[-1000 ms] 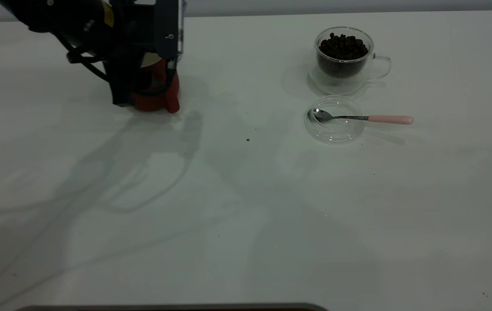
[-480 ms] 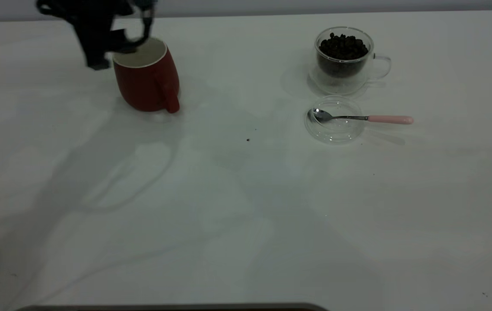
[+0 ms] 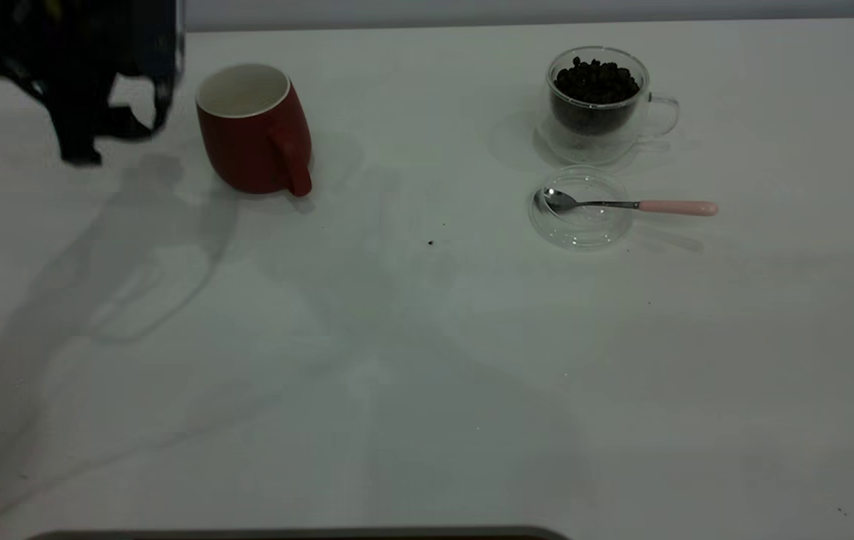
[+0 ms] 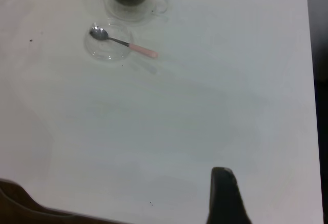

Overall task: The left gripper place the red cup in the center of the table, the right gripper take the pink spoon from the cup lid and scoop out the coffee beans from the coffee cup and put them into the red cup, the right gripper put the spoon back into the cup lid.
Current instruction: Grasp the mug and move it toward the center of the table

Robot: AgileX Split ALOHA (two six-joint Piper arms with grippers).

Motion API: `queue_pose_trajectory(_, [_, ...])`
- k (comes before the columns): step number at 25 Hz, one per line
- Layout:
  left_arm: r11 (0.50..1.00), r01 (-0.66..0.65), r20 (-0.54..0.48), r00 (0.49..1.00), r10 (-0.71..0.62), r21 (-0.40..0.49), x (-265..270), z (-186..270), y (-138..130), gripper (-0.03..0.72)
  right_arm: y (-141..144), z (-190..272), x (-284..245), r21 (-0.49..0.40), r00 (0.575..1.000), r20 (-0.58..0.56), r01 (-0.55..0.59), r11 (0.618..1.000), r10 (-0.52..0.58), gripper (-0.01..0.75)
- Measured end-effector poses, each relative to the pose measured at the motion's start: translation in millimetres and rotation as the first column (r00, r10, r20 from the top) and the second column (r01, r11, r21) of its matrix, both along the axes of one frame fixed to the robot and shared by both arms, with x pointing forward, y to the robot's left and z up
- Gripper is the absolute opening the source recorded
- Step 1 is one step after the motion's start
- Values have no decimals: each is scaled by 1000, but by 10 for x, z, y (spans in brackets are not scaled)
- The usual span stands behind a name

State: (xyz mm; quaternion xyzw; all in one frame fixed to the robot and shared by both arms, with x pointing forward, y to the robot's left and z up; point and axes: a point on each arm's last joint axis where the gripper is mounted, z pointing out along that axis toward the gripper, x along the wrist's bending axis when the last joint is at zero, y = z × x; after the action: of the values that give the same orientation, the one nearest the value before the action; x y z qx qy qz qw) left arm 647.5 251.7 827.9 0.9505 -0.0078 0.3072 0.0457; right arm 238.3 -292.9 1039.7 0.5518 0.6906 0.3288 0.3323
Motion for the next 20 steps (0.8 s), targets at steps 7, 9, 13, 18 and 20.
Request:
queue_pose_trajectory(7, [997, 47, 57, 997, -44, -58, 28, -307, -66, 586, 0, 0, 0, 0, 1000, 0, 0, 1000, 0, 508])
queue_pose_trajectory(9, [997, 52, 65, 997, -48, -62, 55, -331, -82, 586, 0, 0, 0, 0, 1000, 0, 0, 1000, 0, 508])
queue_pose_trajectory(13, [995, 76, 82, 994, -71, -65, 89, -309, -195, 586, 0, 0, 0, 0, 1000, 0, 0, 1000, 0, 508])
queue_pose_trajectory(18, [987, 144, 102, 985, -136, -73, 57, -298, -463, 586, 0, 0, 0, 0, 1000, 0, 0, 1000, 0, 508])
queue_pose_trajectory(20, [982, 175, 105, 980, -167, -75, 27, -300, -592, 586, 0, 0, 0, 0, 1000, 0, 0, 1000, 0, 508])
